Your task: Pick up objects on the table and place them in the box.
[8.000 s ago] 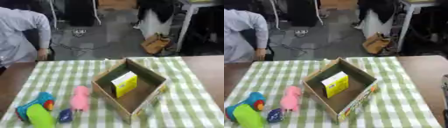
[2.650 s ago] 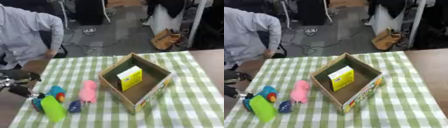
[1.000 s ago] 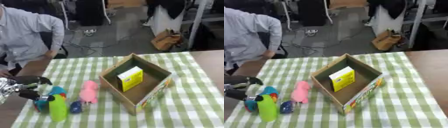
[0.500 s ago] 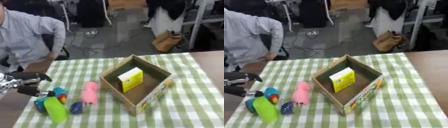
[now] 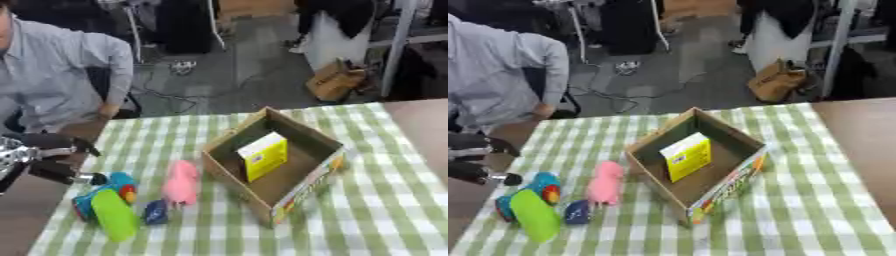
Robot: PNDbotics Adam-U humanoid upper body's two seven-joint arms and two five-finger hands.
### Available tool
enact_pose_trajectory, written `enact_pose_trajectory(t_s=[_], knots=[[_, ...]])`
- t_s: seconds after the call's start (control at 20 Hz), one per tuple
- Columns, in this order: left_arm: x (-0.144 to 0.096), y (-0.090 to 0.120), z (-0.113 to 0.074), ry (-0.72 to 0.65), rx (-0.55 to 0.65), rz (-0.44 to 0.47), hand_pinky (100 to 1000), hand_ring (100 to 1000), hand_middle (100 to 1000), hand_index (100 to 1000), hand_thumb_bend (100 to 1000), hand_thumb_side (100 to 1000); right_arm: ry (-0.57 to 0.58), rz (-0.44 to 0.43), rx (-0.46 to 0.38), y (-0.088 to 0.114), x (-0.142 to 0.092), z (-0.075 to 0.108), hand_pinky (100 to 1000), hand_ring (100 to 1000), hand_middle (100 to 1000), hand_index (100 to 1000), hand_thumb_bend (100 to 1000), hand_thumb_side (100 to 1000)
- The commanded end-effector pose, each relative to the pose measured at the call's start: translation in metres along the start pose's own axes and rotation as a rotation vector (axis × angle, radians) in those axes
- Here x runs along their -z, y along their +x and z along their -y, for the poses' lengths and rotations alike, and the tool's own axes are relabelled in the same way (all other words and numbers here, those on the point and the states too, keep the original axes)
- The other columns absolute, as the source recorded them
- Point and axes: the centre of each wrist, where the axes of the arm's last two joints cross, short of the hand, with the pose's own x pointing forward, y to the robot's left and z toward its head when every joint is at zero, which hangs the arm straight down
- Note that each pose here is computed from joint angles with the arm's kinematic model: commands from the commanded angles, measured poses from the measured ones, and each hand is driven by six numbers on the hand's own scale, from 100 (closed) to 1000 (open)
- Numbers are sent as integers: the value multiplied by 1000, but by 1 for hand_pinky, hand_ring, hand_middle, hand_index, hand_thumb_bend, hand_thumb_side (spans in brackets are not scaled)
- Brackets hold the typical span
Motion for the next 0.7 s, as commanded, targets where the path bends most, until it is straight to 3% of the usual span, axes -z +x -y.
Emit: enact_pose_trajectory(t_s=[0.05,0.7], knots=[[-11,-4,-9,12,-8,-9,1000,941,944,1000,683,1000,11,30,-4,6,6,3,720,891,865,995,100,1000],[12,13,22,-69,-103,72,982,943,982,1000,709,1000,10,29,-1,6,6,2,719,891,863,995,100,1000]])
